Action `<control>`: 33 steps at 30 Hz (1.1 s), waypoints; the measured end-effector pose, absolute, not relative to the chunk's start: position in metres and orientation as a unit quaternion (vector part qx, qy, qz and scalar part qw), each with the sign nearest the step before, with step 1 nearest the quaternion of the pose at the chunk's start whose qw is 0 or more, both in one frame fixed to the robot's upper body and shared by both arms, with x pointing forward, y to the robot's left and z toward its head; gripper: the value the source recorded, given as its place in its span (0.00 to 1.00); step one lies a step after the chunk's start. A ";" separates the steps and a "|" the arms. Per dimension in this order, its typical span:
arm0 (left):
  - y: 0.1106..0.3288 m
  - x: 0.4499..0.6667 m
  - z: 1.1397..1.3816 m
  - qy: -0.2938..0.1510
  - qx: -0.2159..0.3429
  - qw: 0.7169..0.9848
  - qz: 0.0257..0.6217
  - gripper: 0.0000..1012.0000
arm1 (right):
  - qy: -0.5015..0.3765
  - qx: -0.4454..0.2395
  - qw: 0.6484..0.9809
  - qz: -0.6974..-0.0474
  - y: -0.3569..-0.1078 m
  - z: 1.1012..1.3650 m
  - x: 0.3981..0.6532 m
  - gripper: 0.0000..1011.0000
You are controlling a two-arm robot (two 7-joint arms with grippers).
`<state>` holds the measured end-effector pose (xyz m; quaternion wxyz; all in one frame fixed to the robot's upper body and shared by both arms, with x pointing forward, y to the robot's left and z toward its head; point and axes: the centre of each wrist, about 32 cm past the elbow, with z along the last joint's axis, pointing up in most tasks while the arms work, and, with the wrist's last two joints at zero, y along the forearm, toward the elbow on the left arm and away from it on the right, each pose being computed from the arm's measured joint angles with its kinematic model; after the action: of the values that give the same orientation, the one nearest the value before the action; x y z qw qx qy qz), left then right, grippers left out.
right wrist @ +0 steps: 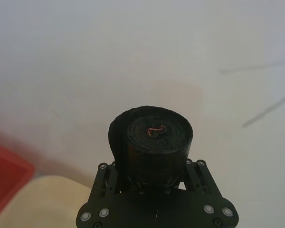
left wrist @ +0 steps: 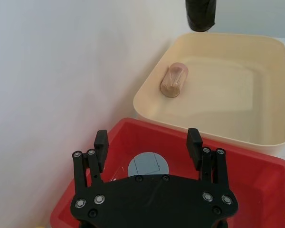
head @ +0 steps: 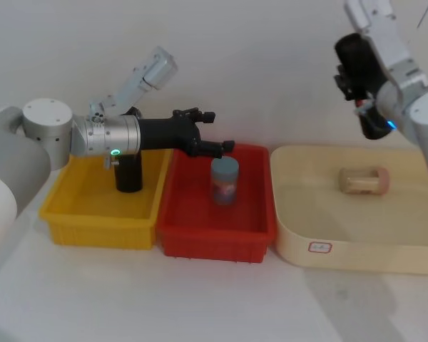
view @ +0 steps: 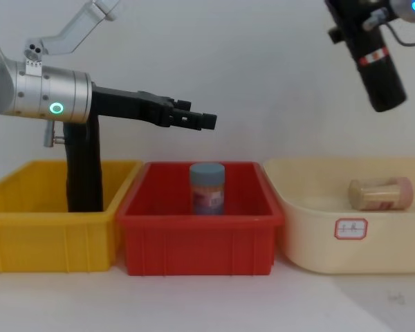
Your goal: Pick up the garbage bag with the one hand and transfer it to the other hand.
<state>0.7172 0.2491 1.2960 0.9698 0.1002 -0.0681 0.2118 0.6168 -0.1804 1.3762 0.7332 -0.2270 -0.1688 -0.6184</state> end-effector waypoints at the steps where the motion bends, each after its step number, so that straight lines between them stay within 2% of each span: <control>1: 0.249 0.717 1.296 -0.068 0.100 0.970 0.212 0.99 | -0.167 -0.228 0.732 -0.620 -0.182 1.376 0.617 0.53; 5: 0.249 0.717 1.296 -0.068 0.100 0.970 0.212 0.99 | -0.160 -0.232 0.726 -0.627 -0.191 1.376 0.617 0.55; 8: 0.249 0.717 1.296 -0.068 0.100 0.970 0.212 0.99 | -0.154 -0.235 0.723 -0.631 -0.199 1.376 0.618 0.67; 9: 0.249 0.717 1.296 -0.068 0.100 0.970 0.212 0.99 | -0.153 -0.235 0.723 -0.632 -0.200 1.376 0.618 0.67; 11: 0.249 0.717 1.296 -0.068 0.100 0.970 0.212 0.99 | -0.150 -0.236 0.721 -0.634 -0.203 1.375 0.618 0.76; 20: 0.249 0.717 1.296 -0.068 0.100 0.970 0.212 0.99 | -0.141 -0.239 0.719 -0.637 -0.211 1.374 0.618 0.99; 33: 0.249 0.717 1.296 -0.068 0.100 0.970 0.212 0.99 | -0.136 -0.241 0.717 -0.639 -0.215 1.374 0.619 0.99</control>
<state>0.7172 0.2491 1.2960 0.9698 0.1002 -0.0681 0.2118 0.6187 -0.2153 1.3740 0.7174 -0.2408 -0.1364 -0.6394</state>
